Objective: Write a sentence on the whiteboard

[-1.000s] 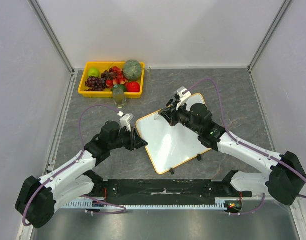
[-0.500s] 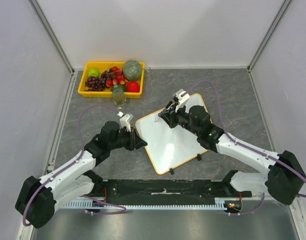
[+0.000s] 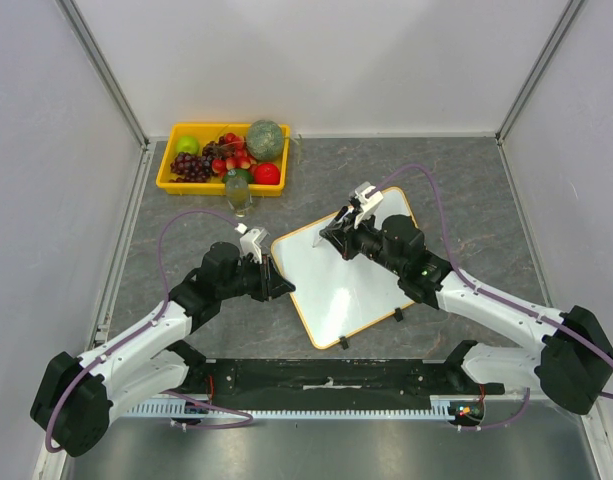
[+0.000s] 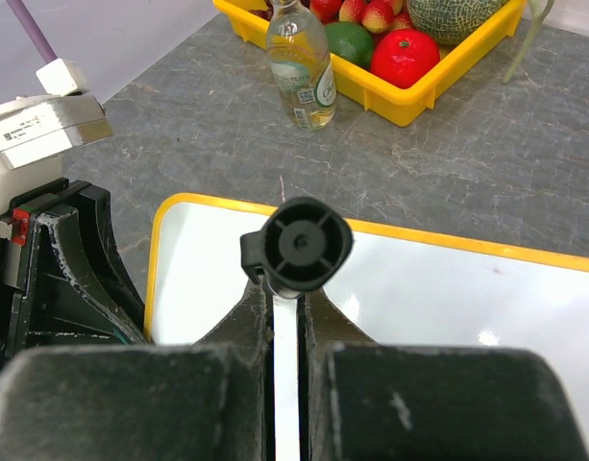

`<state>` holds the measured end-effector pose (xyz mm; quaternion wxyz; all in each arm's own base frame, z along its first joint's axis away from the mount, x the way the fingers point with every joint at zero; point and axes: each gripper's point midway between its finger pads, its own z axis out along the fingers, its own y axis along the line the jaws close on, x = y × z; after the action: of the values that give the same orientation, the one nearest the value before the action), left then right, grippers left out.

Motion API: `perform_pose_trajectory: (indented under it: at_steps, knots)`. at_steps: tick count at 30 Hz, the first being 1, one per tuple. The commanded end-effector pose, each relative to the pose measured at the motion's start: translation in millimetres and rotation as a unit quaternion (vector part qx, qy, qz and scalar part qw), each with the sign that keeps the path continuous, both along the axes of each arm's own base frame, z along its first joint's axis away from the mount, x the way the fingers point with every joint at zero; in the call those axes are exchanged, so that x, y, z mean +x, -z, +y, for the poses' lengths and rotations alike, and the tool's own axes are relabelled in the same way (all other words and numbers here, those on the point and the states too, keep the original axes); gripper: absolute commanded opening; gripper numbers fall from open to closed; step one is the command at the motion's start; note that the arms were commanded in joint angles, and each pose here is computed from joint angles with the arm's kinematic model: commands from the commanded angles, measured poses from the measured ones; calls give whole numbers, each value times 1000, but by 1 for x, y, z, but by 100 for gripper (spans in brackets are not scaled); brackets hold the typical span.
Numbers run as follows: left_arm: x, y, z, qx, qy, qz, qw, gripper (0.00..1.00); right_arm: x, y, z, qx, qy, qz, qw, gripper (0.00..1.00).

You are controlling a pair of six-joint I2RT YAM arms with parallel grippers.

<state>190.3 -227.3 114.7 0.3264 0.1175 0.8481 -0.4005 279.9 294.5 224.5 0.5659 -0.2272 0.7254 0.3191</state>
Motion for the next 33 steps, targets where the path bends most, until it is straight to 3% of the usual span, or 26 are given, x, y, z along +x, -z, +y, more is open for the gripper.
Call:
perform_pose_trajectory:
  at_steps: [1, 12, 33]
  knots:
    - [6, 21, 19, 58, -21, -9, 998, 2, 0, -1, -5, -6, 9, -4, 1000, 0]
    - [7, 20, 18, 57, -19, -11, 998, 2, 9, -67, 11, 71, 2, -45, 996, 0]
    - [6, 21, 18, 55, -18, -12, 998, 2, 14, 28, -6, -35, 37, 7, 999, 0]
